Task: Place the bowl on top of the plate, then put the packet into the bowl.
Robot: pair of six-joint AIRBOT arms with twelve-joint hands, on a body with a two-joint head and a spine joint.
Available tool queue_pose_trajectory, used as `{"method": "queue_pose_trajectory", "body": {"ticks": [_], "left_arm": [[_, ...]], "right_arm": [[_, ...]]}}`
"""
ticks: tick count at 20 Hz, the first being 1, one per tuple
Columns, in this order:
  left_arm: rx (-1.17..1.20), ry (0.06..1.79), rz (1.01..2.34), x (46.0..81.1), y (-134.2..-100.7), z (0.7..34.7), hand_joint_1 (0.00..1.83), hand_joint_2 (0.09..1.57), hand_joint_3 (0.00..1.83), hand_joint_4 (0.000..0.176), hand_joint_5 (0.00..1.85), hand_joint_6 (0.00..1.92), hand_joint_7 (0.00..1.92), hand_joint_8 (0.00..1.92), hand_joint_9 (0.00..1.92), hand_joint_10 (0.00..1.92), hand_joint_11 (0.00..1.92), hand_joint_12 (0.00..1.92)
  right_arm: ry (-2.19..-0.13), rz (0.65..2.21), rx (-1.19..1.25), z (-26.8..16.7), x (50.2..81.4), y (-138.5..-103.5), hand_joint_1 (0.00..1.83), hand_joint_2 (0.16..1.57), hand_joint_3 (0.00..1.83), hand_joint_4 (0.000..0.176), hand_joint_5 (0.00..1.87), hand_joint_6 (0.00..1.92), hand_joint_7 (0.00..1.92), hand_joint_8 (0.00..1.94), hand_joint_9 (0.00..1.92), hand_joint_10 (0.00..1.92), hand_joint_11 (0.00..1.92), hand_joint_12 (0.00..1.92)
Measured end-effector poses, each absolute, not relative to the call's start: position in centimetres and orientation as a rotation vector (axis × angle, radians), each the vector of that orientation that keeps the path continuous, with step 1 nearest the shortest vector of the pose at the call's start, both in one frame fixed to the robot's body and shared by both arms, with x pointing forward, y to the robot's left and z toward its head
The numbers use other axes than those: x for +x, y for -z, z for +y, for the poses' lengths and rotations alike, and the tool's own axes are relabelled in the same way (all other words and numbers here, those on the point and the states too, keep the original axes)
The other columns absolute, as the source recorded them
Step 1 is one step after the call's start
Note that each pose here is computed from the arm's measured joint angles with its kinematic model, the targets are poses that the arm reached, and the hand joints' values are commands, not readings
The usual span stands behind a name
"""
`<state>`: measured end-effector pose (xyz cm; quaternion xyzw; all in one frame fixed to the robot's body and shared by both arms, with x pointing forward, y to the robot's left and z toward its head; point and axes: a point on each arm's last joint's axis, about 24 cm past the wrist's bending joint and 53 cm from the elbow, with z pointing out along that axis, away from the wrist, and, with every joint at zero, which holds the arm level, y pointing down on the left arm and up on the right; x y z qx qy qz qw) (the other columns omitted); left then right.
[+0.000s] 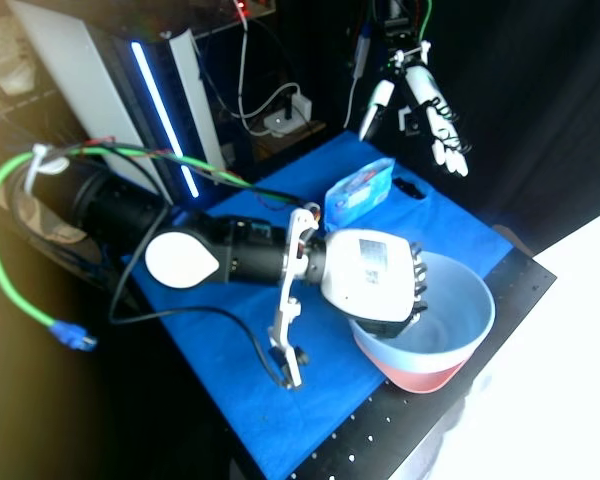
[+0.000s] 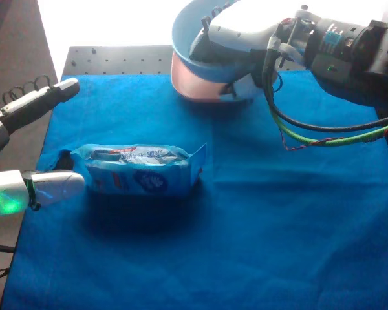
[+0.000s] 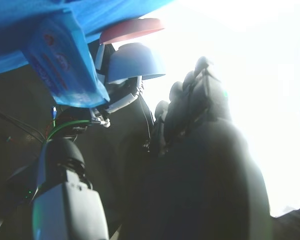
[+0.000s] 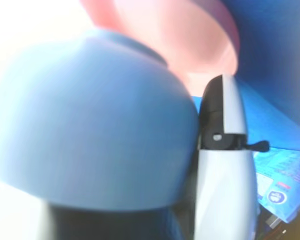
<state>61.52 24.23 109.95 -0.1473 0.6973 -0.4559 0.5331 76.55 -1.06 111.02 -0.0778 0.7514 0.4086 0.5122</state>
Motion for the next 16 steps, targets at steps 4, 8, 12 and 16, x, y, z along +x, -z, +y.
{"method": "queue_pose_trajectory", "body": {"ticks": [4, 8, 12, 16], "left_arm": [[-0.358, 1.092, 1.664, 61.5, -109.7, 24.1, 0.64, 0.99, 0.0, 0.109, 0.09, 0.0, 0.1, 0.0, 0.01, 0.01, 0.0, 0.0], [-0.36, 1.096, 1.667, 61.4, -109.6, 23.9, 0.64, 0.99, 0.0, 0.108, 0.09, 0.0, 0.1, 0.0, 0.01, 0.0, 0.0, 0.0], [-0.361, 1.097, 1.667, 61.4, -109.6, 23.9, 0.65, 0.98, 0.0, 0.094, 0.1, 0.0, 0.1, 0.0, 0.01, 0.0, 0.0, 0.0], [-0.365, 1.097, 1.664, 61.4, -109.6, 24.0, 0.68, 0.98, 0.0, 0.097, 0.1, 0.0, 0.09, 0.0, 0.01, 0.0, 0.0, 0.0]], "right_arm": [[-0.982, 1.811, -0.191, -0.9, 76.5, -110.9, 0.96, 1.4, 0.0, 0.0, 0.53, 1.66, 0.92, 1.25, 0.89, 1.44, 0.79, 1.68], [-0.981, 1.815, -0.19, -0.9, 76.4, -110.8, 0.79, 1.55, 0.0, 0.0, 0.99, 0.3, 1.05, 0.91, 1.02, 1.29, 0.97, 1.65], [-1.009, 1.821, -0.205, 0.2, 75.4, -110.8, 0.87, 1.49, 0.0, 0.0, 0.97, 0.03, 0.93, 0.93, 0.87, 1.35, 0.76, 1.74], [-1.02, 1.817, -0.217, -0.2, 74.7, -111.3, 0.71, 1.46, 0.0, 0.0, 0.74, 0.0, 0.79, 0.8, 0.68, 1.33, 0.55, 1.75]]}}
